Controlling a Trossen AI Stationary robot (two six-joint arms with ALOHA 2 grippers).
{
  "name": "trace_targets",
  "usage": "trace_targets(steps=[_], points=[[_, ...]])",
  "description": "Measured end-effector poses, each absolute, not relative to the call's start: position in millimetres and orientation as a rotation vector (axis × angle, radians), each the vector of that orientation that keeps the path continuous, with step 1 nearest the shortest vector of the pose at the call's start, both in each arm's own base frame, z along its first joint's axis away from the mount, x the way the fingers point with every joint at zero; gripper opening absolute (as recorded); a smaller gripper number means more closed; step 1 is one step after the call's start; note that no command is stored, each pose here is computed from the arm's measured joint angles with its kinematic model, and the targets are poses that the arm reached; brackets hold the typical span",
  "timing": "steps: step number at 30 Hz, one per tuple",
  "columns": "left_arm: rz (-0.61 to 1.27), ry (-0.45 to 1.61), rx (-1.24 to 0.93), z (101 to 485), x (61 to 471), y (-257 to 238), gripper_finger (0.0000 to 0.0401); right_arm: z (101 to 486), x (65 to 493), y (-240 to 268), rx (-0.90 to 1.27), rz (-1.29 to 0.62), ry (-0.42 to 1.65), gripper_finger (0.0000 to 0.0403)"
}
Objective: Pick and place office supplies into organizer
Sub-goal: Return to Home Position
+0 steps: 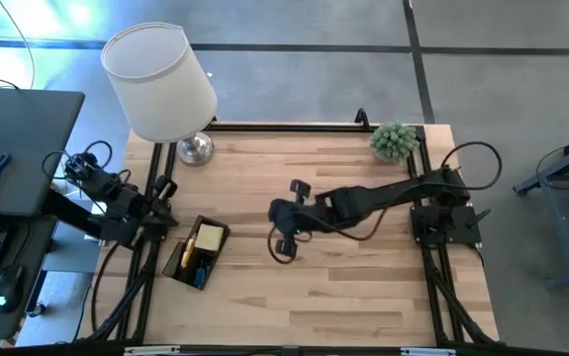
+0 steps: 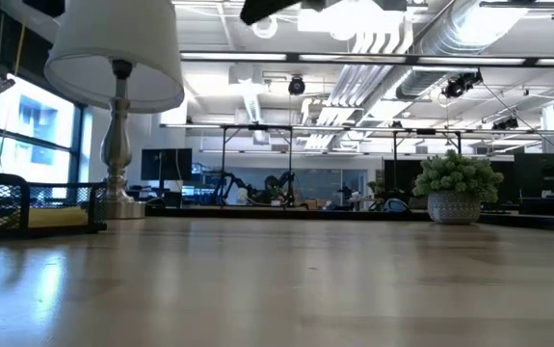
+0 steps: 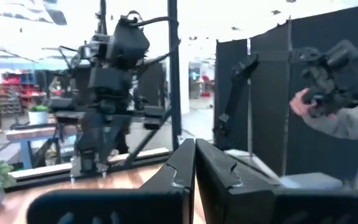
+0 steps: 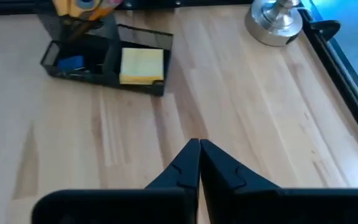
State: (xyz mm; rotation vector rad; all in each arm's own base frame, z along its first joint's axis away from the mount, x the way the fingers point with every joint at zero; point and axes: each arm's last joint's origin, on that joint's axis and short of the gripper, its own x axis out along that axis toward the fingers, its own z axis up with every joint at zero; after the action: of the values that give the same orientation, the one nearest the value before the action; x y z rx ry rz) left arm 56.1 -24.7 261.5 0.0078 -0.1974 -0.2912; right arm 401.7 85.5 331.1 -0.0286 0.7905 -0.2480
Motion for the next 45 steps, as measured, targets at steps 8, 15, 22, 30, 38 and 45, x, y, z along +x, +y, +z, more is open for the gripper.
trace_targets(steps=[8, 15, 22, 30, 38, 45], points=[[-0.274, -0.208, -0.018, 251.6, 63.6, -25.8, 0.0001, 329.7, 391.0, 99.6, -0.066, -0.232, 0.844, 0.0001], [-0.274, -0.225, -0.066, 238.7, 75.6, -24.8, 0.0, 311.3, 386.0, 87.2, -0.076, -0.171, 0.901, 0.0], [-0.226, -0.182, -0.129, 216.2, 90.5, -13.8, 0.0, 282.2, 339.9, 60.1, 0.046, -0.105, 0.834, 0.0], [-0.21, -0.181, -0.159, 217.1, 90.1, 4.3, 0.0, 269.8, 252.4, 38.2, 0.08, -0.1, 0.468, 0.0], [-0.218, -0.113, -0.204, 211.9, 87.6, 16.3, 0.0, 224.5, 172.1, 23.4, 0.132, -0.107, 0.271, 0.0], [-0.206, -0.037, -0.227, 204.1, 87.8, 18.4, 0.0, 172.6, 134.4, 14.2, 0.133, -0.179, 0.143, 0.0]])
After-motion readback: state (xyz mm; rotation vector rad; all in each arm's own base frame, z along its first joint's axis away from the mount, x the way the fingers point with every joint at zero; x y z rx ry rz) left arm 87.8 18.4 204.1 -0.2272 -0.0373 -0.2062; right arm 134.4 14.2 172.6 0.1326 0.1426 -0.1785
